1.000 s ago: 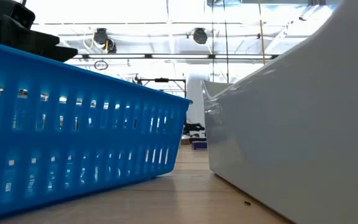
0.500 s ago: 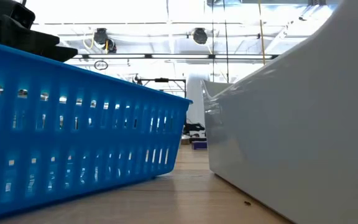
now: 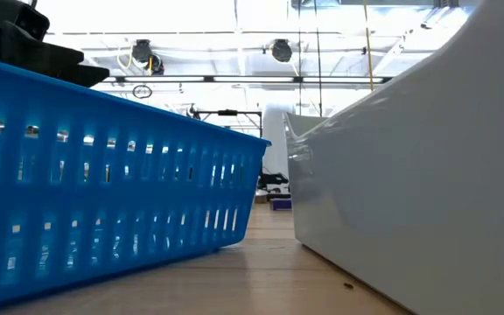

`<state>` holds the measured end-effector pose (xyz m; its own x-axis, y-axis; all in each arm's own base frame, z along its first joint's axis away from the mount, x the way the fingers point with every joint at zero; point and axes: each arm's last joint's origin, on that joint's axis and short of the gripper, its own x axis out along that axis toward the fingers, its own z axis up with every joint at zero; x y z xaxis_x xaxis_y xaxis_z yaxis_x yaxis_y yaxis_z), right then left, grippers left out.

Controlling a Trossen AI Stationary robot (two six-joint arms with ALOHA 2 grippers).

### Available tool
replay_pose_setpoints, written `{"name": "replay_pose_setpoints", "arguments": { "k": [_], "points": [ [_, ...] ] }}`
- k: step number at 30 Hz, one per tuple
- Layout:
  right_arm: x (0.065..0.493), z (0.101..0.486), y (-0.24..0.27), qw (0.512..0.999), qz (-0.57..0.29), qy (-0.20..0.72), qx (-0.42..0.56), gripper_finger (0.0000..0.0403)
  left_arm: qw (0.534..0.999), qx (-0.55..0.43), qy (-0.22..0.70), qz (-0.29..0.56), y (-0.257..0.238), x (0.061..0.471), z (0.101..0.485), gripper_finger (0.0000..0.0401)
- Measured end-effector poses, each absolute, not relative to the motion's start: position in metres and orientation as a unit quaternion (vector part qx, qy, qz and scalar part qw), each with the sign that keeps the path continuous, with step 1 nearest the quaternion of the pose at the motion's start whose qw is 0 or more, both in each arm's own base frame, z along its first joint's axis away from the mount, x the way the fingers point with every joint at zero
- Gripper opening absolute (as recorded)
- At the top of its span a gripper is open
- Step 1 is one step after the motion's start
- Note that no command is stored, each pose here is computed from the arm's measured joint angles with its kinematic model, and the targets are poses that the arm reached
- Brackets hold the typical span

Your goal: Pick & Place Office items

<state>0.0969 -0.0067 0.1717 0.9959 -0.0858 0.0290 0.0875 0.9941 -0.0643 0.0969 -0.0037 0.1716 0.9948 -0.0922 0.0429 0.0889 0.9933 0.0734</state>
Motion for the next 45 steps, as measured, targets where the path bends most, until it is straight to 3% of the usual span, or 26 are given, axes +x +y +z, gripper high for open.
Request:
{"name": "replay_pose_setpoints", "arguments": {
  "k": [23, 34, 45],
  "points": [
    [0.097, 0.174, -0.007, 0.998, -0.044, -0.026, -0.032, 0.0222, 0.998, 0.036, -0.023, -0.045, -0.004, 0.097, 0.172, 0.0269],
    [0.094, 0.191, -0.007, 0.981, -0.025, -0.121, 0.151, 0.0222, 0.998, 0.036, -0.023, -0.045, -0.004, 0.097, 0.172, 0.0269],
    [0.094, 0.191, -0.007, 0.978, -0.038, -0.123, 0.162, 0.0222, 0.998, 0.036, -0.023, -0.045, -0.004, 0.097, 0.171, 0.0269]
  ]
}}
